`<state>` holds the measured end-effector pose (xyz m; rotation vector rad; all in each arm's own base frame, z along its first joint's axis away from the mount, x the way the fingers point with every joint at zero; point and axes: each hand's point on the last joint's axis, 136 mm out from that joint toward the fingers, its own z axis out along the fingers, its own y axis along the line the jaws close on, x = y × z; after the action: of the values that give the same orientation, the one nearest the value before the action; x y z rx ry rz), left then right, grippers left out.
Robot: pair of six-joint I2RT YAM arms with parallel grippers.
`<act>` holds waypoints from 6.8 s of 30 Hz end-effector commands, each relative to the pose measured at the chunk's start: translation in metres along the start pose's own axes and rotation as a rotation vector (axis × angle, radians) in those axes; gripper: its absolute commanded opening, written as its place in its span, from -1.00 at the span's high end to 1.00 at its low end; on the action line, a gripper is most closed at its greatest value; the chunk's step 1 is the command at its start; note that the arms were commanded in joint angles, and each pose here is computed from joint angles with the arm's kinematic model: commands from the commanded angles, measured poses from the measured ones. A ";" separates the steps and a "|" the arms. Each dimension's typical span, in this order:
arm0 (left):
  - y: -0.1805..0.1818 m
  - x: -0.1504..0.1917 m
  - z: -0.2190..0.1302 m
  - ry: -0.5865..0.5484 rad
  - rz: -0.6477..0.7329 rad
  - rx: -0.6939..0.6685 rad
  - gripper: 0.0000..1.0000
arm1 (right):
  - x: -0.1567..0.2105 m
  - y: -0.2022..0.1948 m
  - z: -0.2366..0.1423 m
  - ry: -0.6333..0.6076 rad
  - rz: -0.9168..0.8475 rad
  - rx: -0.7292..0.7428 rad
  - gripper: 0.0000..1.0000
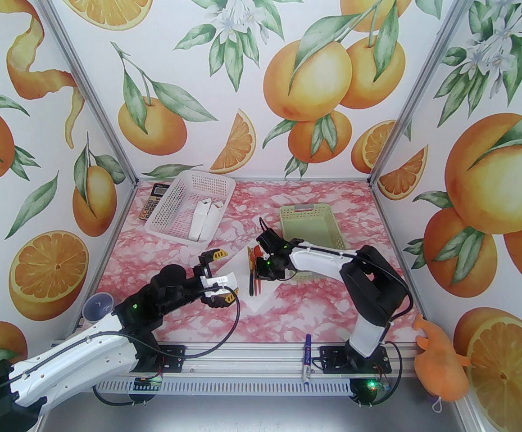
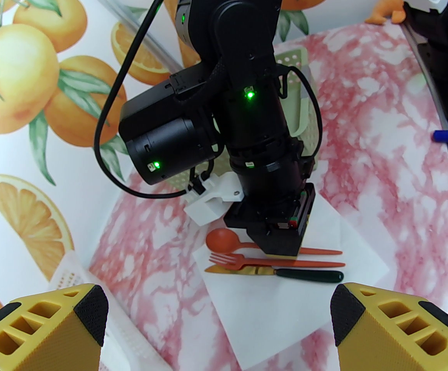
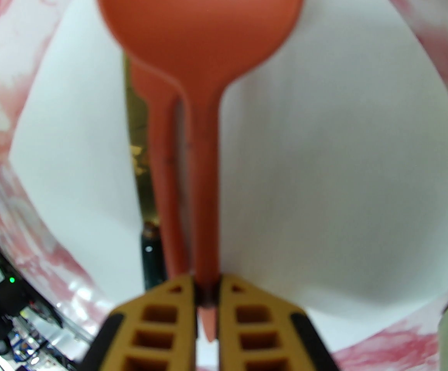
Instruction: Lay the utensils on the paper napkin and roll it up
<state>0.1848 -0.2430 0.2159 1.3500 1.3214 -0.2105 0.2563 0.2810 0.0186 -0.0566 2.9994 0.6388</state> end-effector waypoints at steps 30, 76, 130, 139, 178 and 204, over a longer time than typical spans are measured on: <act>0.000 -0.009 -0.001 -0.025 0.013 0.014 -1.00 | -0.008 0.011 -0.028 -0.057 -0.043 0.005 0.36; -0.026 -0.006 0.010 0.047 0.029 0.097 -1.00 | -0.036 -0.048 -0.137 -0.360 -0.044 0.030 0.15; -0.120 0.035 0.056 0.364 0.429 0.277 -1.00 | 0.025 -0.114 -0.220 -0.754 0.103 -0.033 -1.00; -0.125 0.043 0.075 0.396 0.392 0.346 -1.00 | 0.025 -0.112 -0.220 -0.753 0.107 -0.044 -1.00; -0.129 0.088 0.124 0.543 0.404 0.434 -1.00 | 0.023 -0.115 -0.222 -0.757 0.100 -0.019 -1.00; -0.109 0.087 0.143 0.510 0.371 0.376 -1.00 | 0.029 -0.113 -0.219 -0.728 0.082 -0.024 -0.99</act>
<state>0.1826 -0.3269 0.0349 2.1380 1.4728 0.0973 0.2213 0.0898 0.1698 0.2538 2.2892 0.5618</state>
